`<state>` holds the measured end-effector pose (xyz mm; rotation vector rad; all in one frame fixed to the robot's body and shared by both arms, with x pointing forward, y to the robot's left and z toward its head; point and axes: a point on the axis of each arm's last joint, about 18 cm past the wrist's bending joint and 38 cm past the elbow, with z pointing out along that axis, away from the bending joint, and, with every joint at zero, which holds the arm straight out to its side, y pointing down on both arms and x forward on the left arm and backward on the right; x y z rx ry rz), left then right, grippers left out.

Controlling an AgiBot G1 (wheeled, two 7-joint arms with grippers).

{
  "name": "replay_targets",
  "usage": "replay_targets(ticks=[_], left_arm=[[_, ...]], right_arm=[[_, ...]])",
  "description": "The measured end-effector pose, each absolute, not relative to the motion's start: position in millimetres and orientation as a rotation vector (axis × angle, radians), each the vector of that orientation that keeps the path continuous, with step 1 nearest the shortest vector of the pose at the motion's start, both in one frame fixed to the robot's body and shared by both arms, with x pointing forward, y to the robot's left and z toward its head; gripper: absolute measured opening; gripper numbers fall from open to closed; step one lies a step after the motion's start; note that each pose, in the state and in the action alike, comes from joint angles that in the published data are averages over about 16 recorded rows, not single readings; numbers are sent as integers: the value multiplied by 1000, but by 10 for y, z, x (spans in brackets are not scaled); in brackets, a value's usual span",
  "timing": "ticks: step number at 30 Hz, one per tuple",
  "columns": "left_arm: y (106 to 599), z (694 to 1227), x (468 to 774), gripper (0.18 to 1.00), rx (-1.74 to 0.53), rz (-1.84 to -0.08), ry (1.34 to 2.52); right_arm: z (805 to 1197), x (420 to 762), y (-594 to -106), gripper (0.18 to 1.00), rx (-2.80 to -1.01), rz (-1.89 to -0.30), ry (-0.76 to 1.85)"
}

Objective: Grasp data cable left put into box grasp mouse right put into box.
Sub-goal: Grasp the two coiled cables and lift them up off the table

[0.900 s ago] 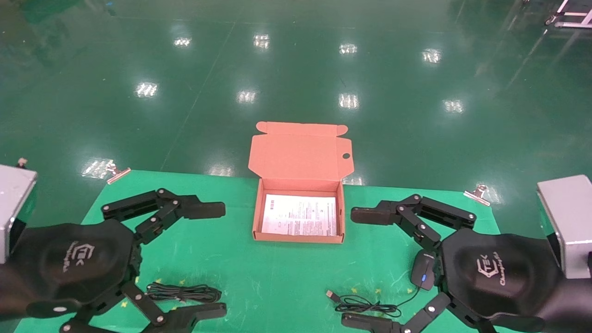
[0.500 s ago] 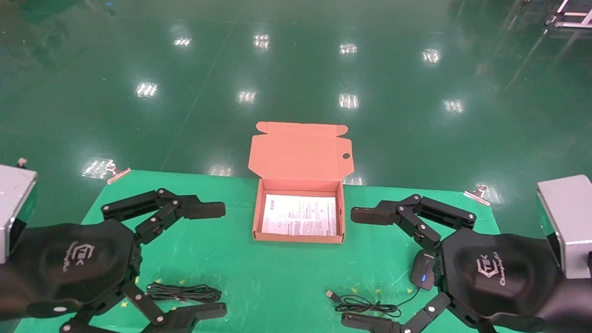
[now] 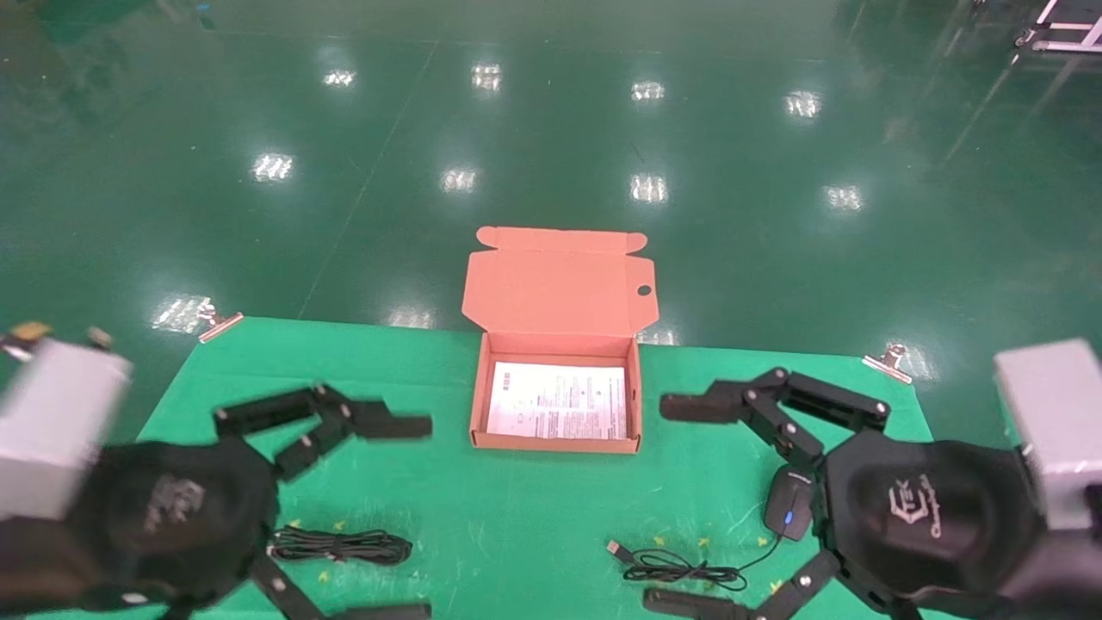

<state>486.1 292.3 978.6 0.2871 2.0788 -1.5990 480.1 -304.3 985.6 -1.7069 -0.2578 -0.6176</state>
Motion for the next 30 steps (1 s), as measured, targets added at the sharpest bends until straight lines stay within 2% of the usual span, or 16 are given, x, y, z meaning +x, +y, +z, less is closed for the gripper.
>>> replay_targets(ticks=[6,15,23,30], left_arm=[[2877,9661,5033,1001,278,-1379,2212],[2824,9479,5398,1001,281,-980,2356],[2781,9321,5775,1001,298,-608,2404],[2730,9150,6063,1001,297,-363,2402]], right_arm=[[9747,4905,-3047,1001,-1889,-706,-332],[9529,5240,-3069,1001,-2263,-851,-527],[9334,5568,-3113,1001,-2561,-920,-684],[9133,5801,-3131,1001,-2707,-962,-720]])
